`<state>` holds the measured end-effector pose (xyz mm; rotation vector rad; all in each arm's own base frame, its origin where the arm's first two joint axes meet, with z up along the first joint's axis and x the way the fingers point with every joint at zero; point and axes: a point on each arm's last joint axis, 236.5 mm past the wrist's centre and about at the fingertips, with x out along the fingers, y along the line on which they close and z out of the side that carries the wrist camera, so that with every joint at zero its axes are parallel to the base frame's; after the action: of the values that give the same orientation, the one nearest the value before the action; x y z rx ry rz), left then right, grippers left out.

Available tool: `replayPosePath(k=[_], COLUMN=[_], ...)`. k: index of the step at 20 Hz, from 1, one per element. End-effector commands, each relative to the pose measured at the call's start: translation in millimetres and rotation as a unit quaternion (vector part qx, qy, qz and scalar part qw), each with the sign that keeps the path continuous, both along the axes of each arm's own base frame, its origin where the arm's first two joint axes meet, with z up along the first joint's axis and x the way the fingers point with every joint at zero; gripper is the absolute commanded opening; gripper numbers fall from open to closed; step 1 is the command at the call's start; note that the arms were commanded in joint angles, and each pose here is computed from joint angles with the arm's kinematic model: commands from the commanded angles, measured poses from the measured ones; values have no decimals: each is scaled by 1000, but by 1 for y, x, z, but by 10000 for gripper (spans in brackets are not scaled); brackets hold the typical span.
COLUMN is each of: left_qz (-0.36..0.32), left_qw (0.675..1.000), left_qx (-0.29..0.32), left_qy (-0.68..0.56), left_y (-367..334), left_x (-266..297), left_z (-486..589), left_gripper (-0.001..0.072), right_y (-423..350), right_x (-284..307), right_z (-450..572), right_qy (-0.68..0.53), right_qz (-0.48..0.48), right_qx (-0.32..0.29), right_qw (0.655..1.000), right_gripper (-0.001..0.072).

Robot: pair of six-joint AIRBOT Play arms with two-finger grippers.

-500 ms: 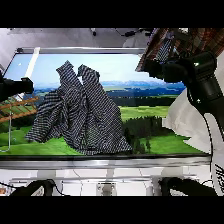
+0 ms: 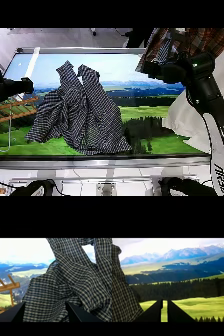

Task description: Fold the clothes and pants, and hang the long-sleeved shirts on hangers.

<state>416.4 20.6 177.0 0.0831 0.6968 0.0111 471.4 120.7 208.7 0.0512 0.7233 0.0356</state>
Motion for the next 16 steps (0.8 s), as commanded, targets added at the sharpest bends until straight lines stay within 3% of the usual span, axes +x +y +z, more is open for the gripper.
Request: replayPosePath(k=[1, 7, 13, 16], left_qz=[0, 0, 0, -2], left_qw=[1000, 1000, 1000, 1000], left_qx=[0, 0, 0, 3], left_qy=[0, 0, -1, -20], left_y=[0, 0, 0, 1], left_x=[0, 0, 0, 9], left_z=[0, 0, 0, 5], left_gripper=[607, 607, 607, 607], right_y=[1, 2, -7, -3], right_x=[0, -3, -25, -31], right_z=[-18, -57, -117, -125], right_qy=[13, 42, 111, 126], right_qz=[18, 30, 100, 102], right_qx=[-22, -38, -124, -112], right_qw=[1000, 998, 981, 980], right_gripper=[112, 113, 111, 111])
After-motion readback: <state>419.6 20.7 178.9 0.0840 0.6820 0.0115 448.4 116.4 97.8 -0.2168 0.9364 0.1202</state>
